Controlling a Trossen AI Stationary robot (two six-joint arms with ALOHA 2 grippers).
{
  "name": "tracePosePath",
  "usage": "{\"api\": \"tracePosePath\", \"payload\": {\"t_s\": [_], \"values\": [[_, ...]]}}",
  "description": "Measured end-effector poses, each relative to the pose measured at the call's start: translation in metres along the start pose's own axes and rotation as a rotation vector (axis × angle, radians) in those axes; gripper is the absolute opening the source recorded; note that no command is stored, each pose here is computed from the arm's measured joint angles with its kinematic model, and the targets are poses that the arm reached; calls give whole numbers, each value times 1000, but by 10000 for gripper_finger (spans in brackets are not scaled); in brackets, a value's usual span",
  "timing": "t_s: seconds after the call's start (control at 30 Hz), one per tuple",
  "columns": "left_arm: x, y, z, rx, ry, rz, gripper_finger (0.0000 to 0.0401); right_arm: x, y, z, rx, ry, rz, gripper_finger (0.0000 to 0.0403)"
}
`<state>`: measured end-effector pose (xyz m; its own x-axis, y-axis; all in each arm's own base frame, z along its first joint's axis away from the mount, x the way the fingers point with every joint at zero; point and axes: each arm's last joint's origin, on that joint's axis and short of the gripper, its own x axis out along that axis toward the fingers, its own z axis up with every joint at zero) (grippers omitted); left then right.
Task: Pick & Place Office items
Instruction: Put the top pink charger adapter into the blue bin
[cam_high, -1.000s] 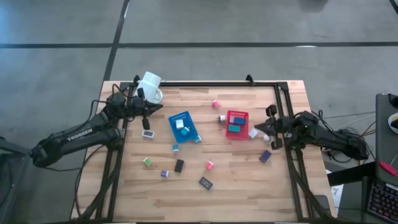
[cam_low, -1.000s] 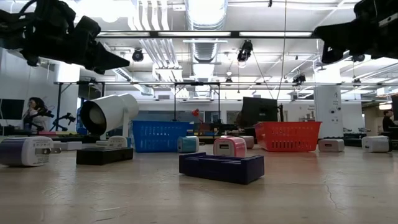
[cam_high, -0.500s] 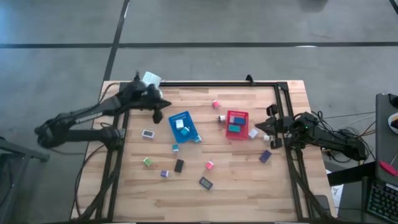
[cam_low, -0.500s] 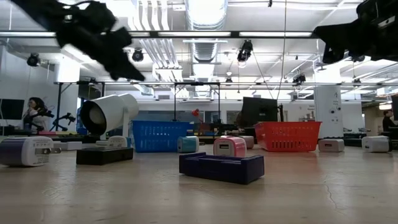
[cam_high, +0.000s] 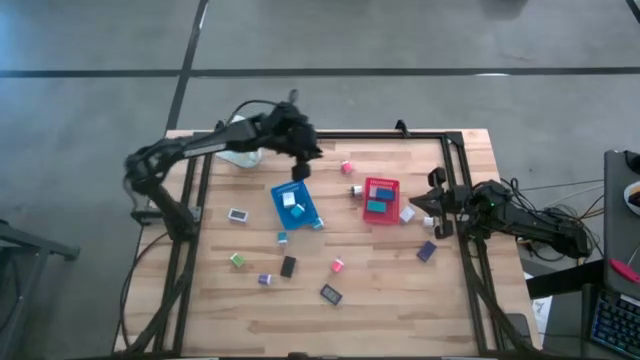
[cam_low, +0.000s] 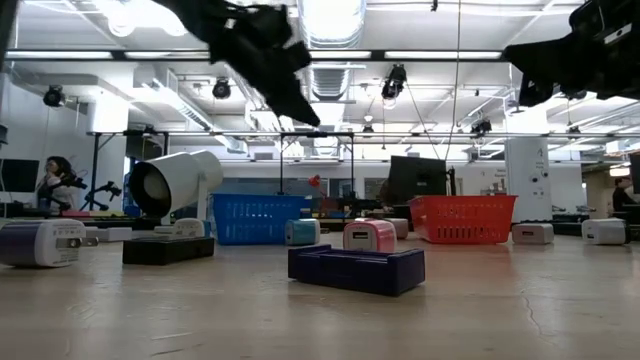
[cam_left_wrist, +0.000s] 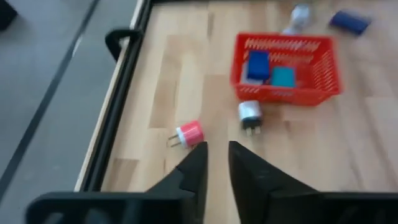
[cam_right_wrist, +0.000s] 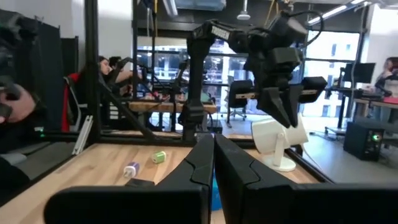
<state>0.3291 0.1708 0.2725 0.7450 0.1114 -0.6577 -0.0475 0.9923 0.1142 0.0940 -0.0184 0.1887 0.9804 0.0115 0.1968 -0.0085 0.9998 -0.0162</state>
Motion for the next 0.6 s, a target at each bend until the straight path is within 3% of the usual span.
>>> {"api": "tracePosePath", "payload": {"t_s": [0.2,0.33,0.6], "values": [[52,16,21,-31,131,45,161,0,0,-1,18,6,0,8],[86,24,20,-47,177,83,214,1,0,-2,22,20,0,8],[143,28,8,-87,284,68,262,4,-1,-6,22,63,2,8]]}}
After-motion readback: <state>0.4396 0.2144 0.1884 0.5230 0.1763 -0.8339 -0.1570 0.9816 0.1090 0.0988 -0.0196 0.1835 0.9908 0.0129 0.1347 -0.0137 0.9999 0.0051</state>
